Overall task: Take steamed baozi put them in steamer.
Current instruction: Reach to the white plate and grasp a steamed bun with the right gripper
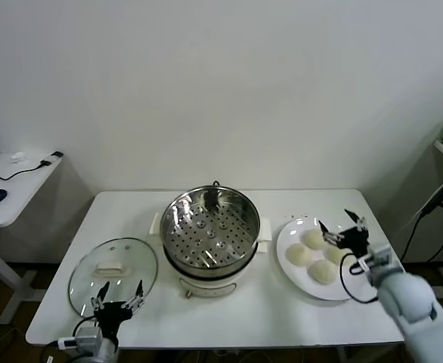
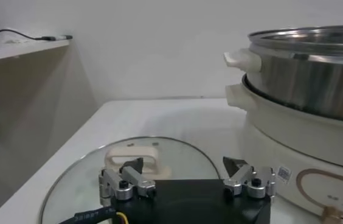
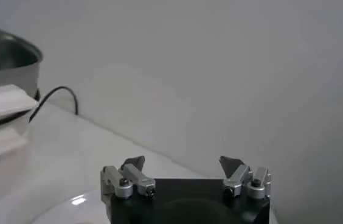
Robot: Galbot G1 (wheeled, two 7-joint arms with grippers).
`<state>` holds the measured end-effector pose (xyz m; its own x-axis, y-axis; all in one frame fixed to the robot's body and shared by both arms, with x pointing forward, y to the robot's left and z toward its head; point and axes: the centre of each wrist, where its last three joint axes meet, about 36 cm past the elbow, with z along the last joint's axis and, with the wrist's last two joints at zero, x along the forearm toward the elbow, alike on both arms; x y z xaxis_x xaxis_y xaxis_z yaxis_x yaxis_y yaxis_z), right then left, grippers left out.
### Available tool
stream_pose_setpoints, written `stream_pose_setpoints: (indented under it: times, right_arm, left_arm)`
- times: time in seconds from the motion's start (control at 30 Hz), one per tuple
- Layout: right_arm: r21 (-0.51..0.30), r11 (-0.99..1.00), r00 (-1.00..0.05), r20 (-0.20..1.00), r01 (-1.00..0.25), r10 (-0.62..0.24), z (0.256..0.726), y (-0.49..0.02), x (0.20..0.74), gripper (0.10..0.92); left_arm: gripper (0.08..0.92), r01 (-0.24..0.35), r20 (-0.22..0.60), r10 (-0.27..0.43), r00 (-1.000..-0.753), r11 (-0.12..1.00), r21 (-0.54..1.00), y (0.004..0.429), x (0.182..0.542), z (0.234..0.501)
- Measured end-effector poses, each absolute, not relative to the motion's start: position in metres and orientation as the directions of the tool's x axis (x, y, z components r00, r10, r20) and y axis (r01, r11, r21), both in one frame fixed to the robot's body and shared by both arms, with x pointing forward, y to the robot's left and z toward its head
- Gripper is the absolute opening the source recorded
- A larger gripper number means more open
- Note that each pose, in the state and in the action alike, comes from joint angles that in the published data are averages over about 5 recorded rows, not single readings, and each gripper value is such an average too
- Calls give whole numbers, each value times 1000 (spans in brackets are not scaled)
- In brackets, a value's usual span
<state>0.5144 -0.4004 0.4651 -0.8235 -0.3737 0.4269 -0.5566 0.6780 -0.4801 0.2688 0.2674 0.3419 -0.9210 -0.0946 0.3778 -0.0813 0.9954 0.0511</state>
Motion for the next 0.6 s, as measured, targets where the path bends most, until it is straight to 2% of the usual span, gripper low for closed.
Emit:
stream_pose_setpoints:
  times: [0.13,0.23,0.43,0.6]
  right_arm:
    - [-498,469,-683,561,-729,-467,490,-414,555,823]
    - [-477,322,-575,660,-818,-484,511,-423,582,823]
    - [-392,108,-401,820,-913,-409,550,-426,626,823]
    - [-281,26,-276,914,-959,-299,553,-418,649,823]
  left_arm:
    - [823,-83,382,-97,-919,995,52,267,268,340]
    - [823,-86,384,-100,-918,995,53,268,267,338]
    - [823,-88,386,-103,-917,995,56,268,266,333]
    - [823,-91,388,-105,-915,994,55,268,267,328]
